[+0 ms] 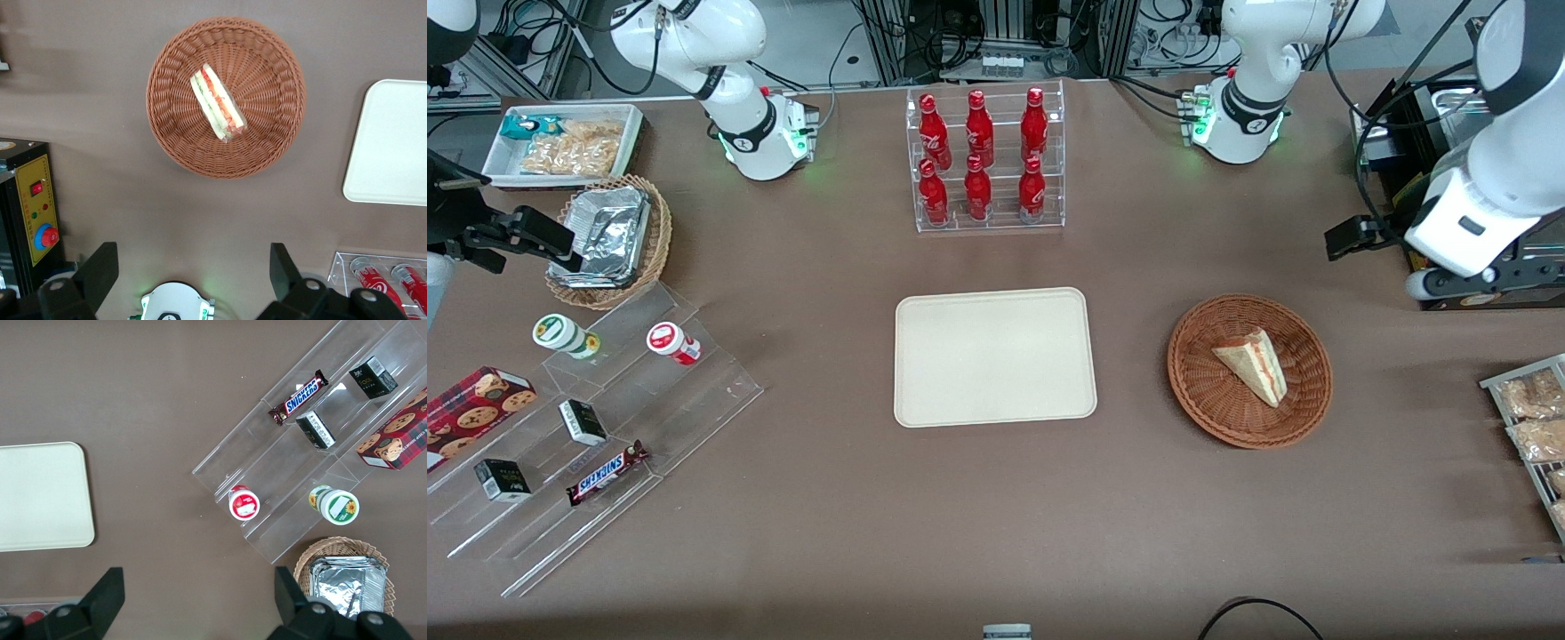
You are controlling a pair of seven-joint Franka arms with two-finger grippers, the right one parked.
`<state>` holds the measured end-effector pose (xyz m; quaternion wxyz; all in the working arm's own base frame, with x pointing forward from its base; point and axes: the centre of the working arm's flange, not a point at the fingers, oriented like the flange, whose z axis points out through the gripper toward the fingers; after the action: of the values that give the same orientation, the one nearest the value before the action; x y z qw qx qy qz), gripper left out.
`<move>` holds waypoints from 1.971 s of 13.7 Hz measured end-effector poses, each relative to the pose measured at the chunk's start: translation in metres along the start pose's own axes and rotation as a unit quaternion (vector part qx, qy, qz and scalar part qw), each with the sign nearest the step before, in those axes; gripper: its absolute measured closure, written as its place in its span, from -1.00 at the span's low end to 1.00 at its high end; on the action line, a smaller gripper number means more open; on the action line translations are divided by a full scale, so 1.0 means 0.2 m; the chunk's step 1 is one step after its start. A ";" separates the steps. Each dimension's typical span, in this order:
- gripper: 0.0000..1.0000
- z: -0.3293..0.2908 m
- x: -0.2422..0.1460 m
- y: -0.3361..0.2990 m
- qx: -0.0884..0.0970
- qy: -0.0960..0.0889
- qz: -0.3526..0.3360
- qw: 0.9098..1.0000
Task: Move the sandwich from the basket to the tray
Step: 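Move the left gripper over the wrapped sandwich in the wicker basket, then lower the open left gripper and close it on the sandwich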
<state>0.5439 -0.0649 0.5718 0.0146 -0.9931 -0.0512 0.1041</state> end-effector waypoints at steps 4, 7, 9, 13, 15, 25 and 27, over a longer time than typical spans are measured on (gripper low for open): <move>-1.00 0.28 0.11 0.02 0.004 -0.022 0.003 1.000; -1.00 0.50 0.18 0.04 0.001 -0.014 0.004 1.000; -1.00 0.63 0.22 0.05 0.000 -0.009 0.005 1.000; -1.00 0.88 0.29 0.06 -0.005 0.006 0.004 1.000; -1.00 0.96 0.29 0.06 -0.005 0.006 0.002 1.000; -1.00 1.26 0.27 0.04 -0.033 0.066 -0.194 0.978; -1.00 1.31 0.26 0.05 -0.046 0.080 -0.255 0.963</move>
<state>0.5416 -0.0640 0.3037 -0.0006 -0.9520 -0.3056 0.0145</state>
